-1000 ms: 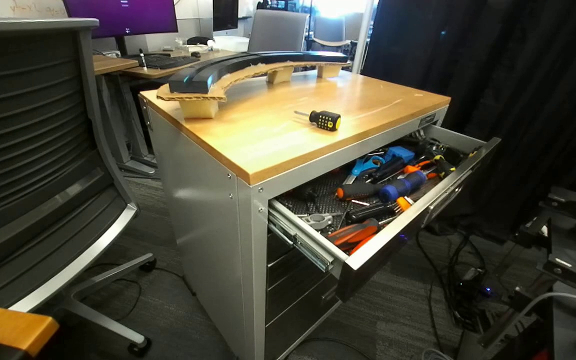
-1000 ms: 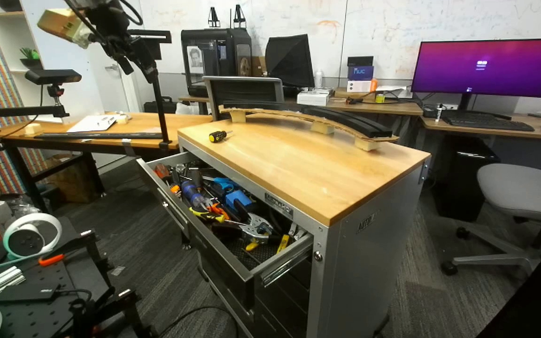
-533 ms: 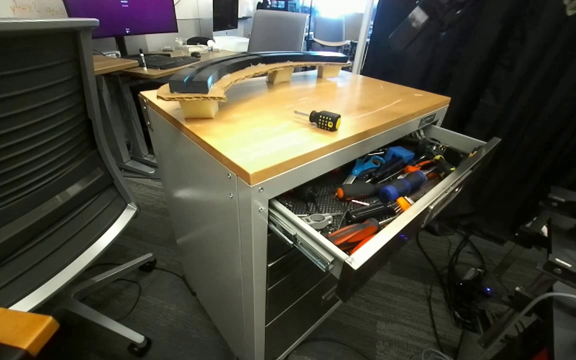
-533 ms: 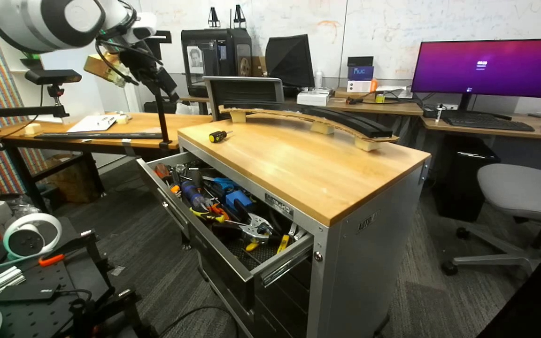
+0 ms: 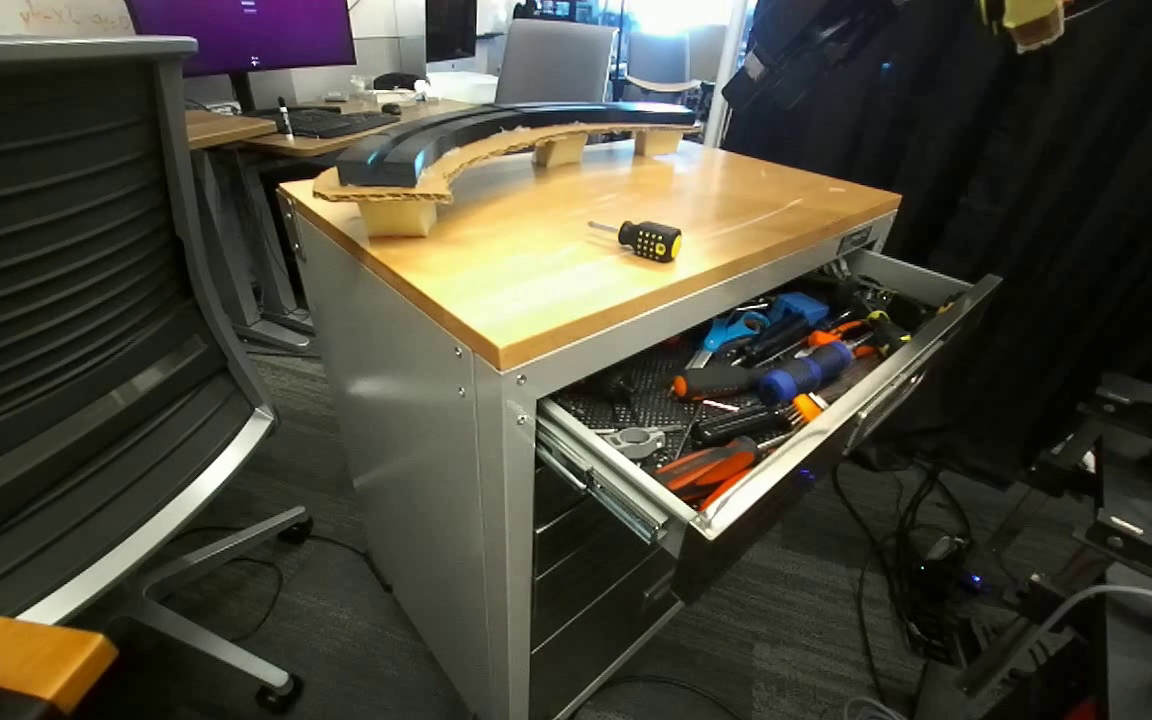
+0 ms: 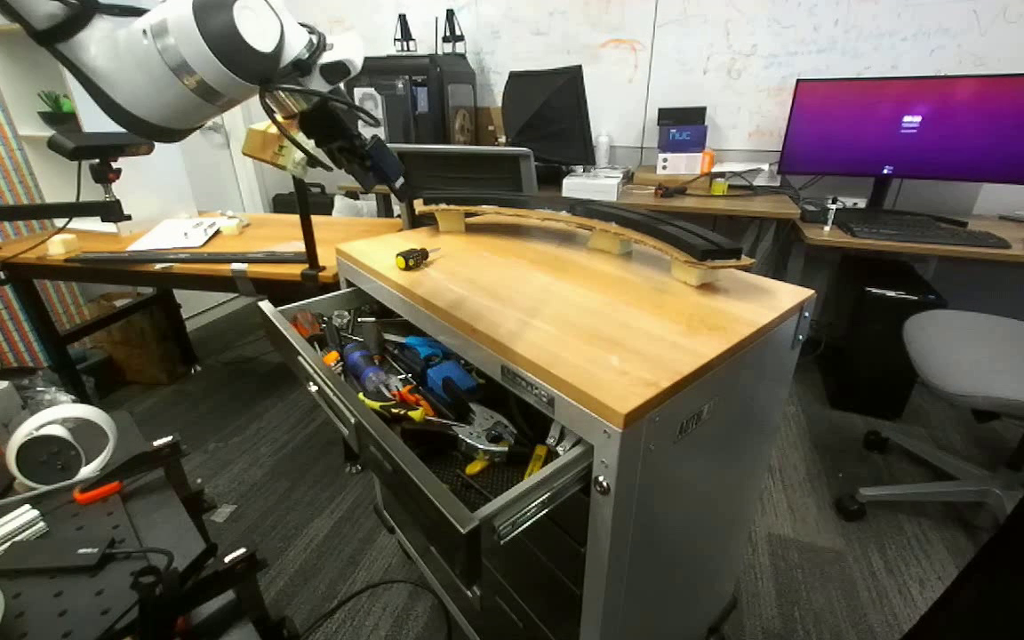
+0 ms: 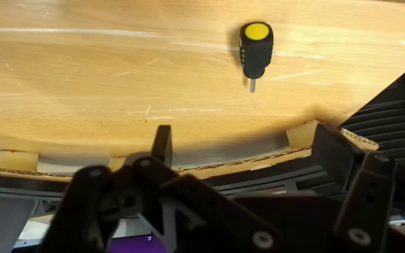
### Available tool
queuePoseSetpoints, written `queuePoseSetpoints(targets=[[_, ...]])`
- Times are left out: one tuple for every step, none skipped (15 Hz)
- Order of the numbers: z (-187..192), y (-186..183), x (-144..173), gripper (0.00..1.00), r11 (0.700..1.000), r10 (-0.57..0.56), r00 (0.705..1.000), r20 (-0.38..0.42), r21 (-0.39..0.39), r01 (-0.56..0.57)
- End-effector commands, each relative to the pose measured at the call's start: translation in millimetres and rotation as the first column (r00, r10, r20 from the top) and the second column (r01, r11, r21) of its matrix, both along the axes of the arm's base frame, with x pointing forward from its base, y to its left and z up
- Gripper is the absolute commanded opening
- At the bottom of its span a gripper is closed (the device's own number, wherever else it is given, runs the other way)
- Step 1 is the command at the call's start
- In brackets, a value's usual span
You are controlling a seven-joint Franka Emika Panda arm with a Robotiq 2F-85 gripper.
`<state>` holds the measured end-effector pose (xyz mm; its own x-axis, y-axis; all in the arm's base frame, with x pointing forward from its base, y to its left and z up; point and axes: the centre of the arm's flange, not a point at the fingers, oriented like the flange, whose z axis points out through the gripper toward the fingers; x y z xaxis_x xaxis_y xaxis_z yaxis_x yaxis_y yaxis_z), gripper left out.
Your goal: Put the screwdriver in the drawer and close it
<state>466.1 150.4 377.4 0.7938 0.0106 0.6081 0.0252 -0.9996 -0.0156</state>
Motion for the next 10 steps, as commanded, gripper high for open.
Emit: queuePoseSetpoints(targets=[[-25, 29, 16, 1.00, 0.999, -0.029, 1.000, -0.007, 0.040, 0.029], [-24, 30, 12, 1.00, 0.998, -0.032, 0.999, -0.024, 0.060, 0.033], [-9, 14, -4, 1.00, 0.999, -0.018, 1.000, -0.021, 0.030, 0.019], [-13, 18, -5, 1.00, 0.999, -0.018, 0.999, -0.031, 0.041, 0.019], [-15, 21, -5, 1.00, 0.999, -0.018, 0.999, -0.038, 0.048, 0.020], [-16, 21, -5, 1.00, 0.998, -0.019, 0.999, -0.041, 0.051, 0.021], [-16, 20, 0, 1.00, 0.998, -0.066, 0.998, -0.018, 0.007, 0.066], [-21, 19, 11, 1.00, 0.997, -0.076, 0.997, -0.028, 0.010, 0.077], [-22, 16, 18, 1.00, 0.996, -0.090, 0.996, -0.029, 0.015, 0.090], [-21, 10, 22, 1.00, 0.994, -0.106, 0.994, -0.025, 0.014, 0.106]])
